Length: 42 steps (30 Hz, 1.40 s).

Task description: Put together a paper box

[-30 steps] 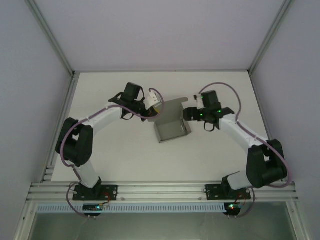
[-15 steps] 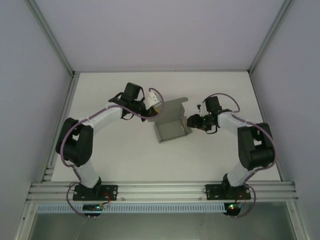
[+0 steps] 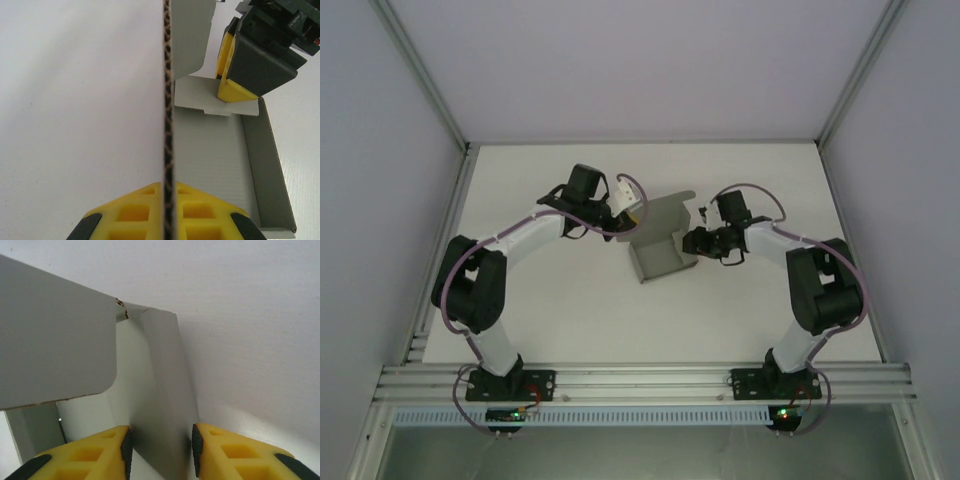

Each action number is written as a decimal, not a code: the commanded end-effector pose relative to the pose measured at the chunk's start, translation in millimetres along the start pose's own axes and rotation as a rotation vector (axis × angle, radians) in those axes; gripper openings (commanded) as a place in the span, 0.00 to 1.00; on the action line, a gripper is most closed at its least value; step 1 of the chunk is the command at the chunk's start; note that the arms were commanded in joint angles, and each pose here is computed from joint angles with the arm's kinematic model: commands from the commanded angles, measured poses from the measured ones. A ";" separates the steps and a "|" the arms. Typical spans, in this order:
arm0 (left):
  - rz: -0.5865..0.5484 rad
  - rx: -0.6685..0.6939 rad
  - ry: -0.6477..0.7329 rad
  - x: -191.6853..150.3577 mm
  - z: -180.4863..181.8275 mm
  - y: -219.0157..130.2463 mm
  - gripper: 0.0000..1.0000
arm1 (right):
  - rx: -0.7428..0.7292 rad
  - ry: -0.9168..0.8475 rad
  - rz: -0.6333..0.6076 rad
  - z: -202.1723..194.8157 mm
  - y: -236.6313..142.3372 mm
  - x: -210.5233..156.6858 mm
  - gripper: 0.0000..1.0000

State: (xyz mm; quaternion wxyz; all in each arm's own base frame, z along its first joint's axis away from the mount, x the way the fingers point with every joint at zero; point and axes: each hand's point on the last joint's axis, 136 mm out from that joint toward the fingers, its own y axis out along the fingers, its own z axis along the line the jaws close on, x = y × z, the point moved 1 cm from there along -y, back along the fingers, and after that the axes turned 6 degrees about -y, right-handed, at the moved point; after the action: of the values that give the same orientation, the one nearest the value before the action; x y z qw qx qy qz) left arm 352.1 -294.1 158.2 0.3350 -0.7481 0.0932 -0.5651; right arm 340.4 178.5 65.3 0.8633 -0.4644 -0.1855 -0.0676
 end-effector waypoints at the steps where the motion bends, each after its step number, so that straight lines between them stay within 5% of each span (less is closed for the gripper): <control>1: -0.018 -0.037 -0.008 1.0 -5.4 6.0 0.00 | -0.114 -0.023 -0.014 -7.5 5.7 8.7 0.34; 8: -0.025 -0.047 -0.018 3.2 -7.1 6.9 0.00 | -0.385 -0.163 0.034 -13.3 20.3 0.7 0.28; 13: -0.025 -0.057 -0.022 2.4 -8.9 7.0 0.00 | -0.581 -0.196 0.053 -30.2 21.8 0.5 0.13; 18: -0.033 -0.049 -0.027 3.8 -8.3 6.2 0.00 | -0.753 -0.275 0.159 -39.9 26.1 -11.2 0.11; 22: -0.038 -0.043 -0.025 5.6 -7.9 4.9 0.00 | -0.911 -0.308 0.177 -49.5 20.6 -9.1 0.00; 27: -0.027 -0.034 -0.029 4.4 -5.6 5.1 0.00 | -1.036 -0.373 0.225 -56.8 21.0 -16.6 0.00; 31: -0.018 -0.034 -0.038 2.6 -5.0 6.1 0.00 | -1.033 -0.377 0.246 -57.3 27.1 -21.5 0.02; 34: -0.014 -0.036 -0.038 1.3 -5.7 6.3 0.00 | -0.926 -0.353 0.218 -49.7 31.7 -20.6 0.17; 42: -0.008 -0.027 -0.027 1.4 -4.0 5.4 0.00 | -0.804 -0.365 0.173 -39.1 26.0 -5.9 0.21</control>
State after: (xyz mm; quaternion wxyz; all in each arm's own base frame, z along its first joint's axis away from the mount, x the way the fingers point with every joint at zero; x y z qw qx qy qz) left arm 365.7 -292.8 148.1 0.3565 -0.7509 0.0702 -0.5516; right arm 366.0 186.2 42.9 0.5803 -0.7625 -0.2852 -0.0233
